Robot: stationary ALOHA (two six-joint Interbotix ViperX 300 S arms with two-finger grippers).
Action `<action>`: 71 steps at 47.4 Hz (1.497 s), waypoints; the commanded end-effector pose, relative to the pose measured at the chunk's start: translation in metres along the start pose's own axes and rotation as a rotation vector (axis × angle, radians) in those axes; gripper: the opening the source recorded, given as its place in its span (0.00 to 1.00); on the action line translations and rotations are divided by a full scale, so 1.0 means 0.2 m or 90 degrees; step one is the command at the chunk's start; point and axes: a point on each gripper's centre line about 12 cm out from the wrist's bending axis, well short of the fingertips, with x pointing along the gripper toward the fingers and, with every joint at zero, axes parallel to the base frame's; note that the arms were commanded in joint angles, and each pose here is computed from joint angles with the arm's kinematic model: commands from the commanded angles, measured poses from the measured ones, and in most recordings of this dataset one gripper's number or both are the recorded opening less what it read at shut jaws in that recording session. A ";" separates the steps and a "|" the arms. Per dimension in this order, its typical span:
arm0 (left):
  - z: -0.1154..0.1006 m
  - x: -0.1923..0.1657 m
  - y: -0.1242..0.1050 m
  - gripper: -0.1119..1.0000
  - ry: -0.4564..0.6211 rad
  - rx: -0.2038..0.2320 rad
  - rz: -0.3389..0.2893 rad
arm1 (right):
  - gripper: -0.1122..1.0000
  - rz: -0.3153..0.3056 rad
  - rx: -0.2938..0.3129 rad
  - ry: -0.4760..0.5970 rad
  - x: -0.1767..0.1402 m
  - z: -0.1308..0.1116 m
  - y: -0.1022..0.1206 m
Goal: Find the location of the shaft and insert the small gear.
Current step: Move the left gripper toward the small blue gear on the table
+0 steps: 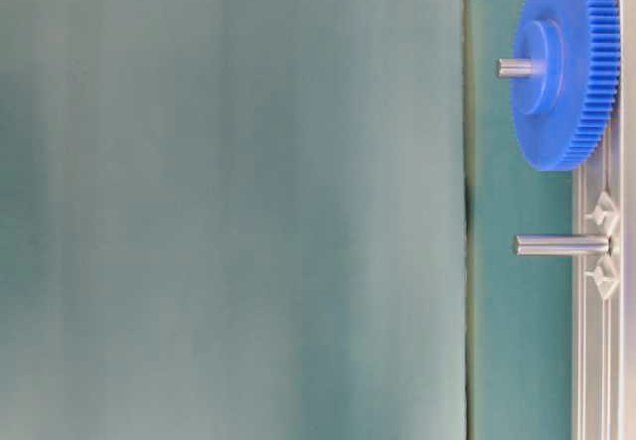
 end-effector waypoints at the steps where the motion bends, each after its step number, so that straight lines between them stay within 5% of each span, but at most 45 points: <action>1: -0.04 0.01 -0.04 0.20 0.024 -0.015 -0.023 | 0.25 0.001 0.002 0.010 0.01 -0.03 0.00; 7: -0.10 0.05 -0.07 0.08 0.064 -0.041 -0.039 | 0.18 -0.003 0.039 0.028 -0.01 -0.09 0.00; 15: -0.15 0.11 -0.09 0.08 0.104 -0.046 -0.048 | 0.10 -0.004 0.085 0.045 -0.01 -0.12 0.00; 42: -0.24 0.22 -0.10 0.08 0.261 -0.059 -0.037 | 0.10 -0.019 0.102 0.181 -0.04 -0.24 -0.01; 71: -0.36 0.38 -0.11 0.08 0.430 -0.063 -0.022 | 0.10 -0.032 0.115 0.246 -0.06 -0.29 -0.01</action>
